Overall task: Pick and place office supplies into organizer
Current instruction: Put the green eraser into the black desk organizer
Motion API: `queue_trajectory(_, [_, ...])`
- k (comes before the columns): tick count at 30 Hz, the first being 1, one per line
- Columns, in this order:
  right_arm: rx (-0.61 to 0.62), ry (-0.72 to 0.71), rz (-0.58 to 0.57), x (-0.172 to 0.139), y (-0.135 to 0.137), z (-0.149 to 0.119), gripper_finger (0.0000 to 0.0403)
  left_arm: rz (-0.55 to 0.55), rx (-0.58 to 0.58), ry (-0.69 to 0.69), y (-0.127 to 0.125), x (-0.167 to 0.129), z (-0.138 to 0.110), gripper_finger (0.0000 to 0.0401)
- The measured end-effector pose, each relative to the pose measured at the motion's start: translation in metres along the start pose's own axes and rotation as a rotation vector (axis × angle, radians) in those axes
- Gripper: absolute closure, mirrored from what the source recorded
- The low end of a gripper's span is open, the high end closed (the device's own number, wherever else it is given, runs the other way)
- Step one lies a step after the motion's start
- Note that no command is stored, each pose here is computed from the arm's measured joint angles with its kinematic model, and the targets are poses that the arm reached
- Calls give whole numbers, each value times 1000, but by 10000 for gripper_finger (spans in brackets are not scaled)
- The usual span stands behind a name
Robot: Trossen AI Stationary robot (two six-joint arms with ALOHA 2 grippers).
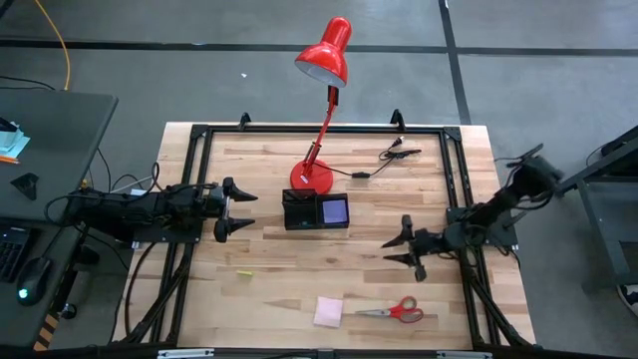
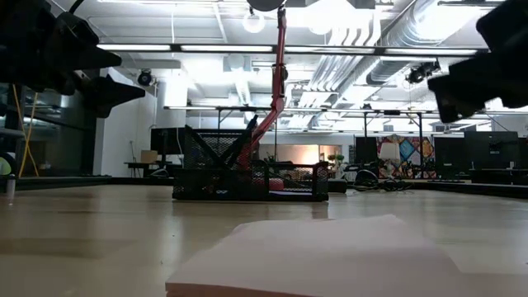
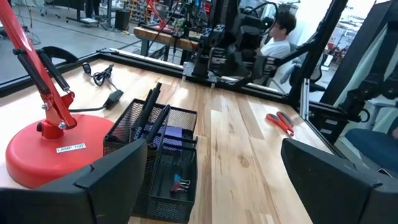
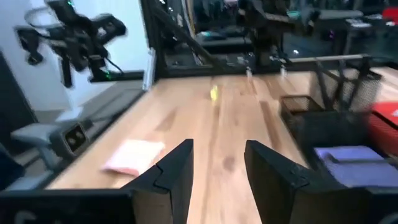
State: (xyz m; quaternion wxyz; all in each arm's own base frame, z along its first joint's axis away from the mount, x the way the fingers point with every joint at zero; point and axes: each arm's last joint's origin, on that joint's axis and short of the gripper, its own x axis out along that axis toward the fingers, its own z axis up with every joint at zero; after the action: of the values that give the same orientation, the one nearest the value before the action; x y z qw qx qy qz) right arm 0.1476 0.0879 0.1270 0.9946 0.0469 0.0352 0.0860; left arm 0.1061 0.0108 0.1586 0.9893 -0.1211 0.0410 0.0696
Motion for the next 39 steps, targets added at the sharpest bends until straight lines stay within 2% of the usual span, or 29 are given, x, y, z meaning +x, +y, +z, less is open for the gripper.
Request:
queue_trajectory(5, [-42, 22, -11, -6, 0, 6, 269, 1, 0, 1, 0, 0, 0, 43])
queue_trajectory(9, [-107, -114, 54, -16, 4, 28, 269, 1, 0, 4, 0, 0, 0, 43])
queue_trajectory(11, [-128, -97, 60, -20, 4, 30, 269, 1, 0, 1, 0, 0, 0, 43])
queue_trajectory(13, [-88, -67, 45, -24, 2, 30, 269, 0, 0, 2, 0, 0, 0, 43])
queue_trajectory(16, [39, -12, 12, -29, -2, 27, 269, 0, 0, 1, 0, 0, 0, 43])
queue_trajectory(17, [40, 6, -5, -31, -4, 26, 269, 0, 0, 2, 0, 0, 0, 43])
queue_trajectory(22, [-136, 96, -29, -39, -11, 21, 269, 0, 0, 1, 0, 0, 0, 43])
queue_trajectory(29, [-123, 38, 58, -53, -15, 30, 269, 0, 0, 1, 0, 0, 0, 43])
queue_trajectory(34, [-149, 77, 56, -60, -19, 26, 269, 0, 0, 1, 0, 0, 0, 43])
queue_trajectory(39, [-147, 23, 61, -65, -21, 33, 269, 0, 0, 0, 0, 0, 0, 43])
